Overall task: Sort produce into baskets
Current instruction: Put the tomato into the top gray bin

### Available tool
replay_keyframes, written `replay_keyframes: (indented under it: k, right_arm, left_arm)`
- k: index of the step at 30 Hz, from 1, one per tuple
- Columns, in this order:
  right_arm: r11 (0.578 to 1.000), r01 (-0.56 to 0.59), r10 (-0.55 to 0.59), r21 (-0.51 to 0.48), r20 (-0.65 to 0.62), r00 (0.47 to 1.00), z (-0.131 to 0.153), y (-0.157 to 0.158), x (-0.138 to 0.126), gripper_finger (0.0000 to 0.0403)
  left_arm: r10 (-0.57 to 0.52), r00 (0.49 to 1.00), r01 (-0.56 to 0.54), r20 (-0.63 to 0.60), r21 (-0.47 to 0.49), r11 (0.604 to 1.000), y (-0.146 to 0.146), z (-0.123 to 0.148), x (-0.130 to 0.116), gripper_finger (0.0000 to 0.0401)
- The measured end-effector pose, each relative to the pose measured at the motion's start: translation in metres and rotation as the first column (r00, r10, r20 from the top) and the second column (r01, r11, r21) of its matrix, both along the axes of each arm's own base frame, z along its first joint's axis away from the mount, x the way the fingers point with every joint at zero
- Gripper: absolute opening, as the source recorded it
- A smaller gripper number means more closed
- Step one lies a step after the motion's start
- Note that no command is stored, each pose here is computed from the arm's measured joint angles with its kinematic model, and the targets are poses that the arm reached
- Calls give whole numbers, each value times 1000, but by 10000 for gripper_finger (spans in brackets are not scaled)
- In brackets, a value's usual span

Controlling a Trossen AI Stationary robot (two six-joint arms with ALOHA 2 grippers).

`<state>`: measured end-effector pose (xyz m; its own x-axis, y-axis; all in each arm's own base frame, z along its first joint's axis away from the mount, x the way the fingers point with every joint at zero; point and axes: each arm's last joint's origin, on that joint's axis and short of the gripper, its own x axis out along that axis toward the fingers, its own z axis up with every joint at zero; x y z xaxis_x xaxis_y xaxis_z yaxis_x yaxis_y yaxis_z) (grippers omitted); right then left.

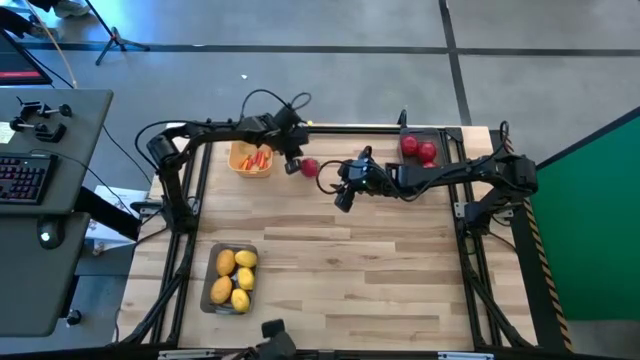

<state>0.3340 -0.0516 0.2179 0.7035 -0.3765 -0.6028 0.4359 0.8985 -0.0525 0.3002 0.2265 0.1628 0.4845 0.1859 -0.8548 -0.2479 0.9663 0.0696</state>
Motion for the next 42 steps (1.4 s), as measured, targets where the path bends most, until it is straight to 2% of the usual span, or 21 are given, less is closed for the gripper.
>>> replay_keyframes:
  k: [8,13,17,21,26,30,37,42]
  right_arm:
    - [997,50,-51,67,11,999,-5,2,1,214]
    - [996,74,-73,57,-14,997,-31,5,15,215]
    - [981,163,-167,101,27,986,-46,-3,23,241]
    - [965,227,-235,130,55,970,-50,-19,24,281]
    - [995,87,-87,52,2,996,-50,-40,20,306]
    - [997,28,-27,66,-8,1000,-50,-57,16,307]
    - [988,69,-80,139,74,994,-47,-50,21,307]
    - [990,123,-129,76,87,988,-48,-30,27,307]
  left_arm:
    - [-73,997,72,-16,-47,996,-23,-2,12,1]
    - [-108,994,109,22,-58,992,-31,0,19,1]
    - [-118,992,120,42,-44,992,-34,1,23,0]
    - [-121,991,123,54,-36,992,-33,1,25,0]
    - [-125,990,128,61,-40,991,-33,2,25,0]
    - [-144,986,149,82,-65,987,-35,2,25,0]
    - [-146,985,152,87,-61,986,-35,2,26,0]
    - [-144,985,149,91,-53,987,-34,3,27,0]
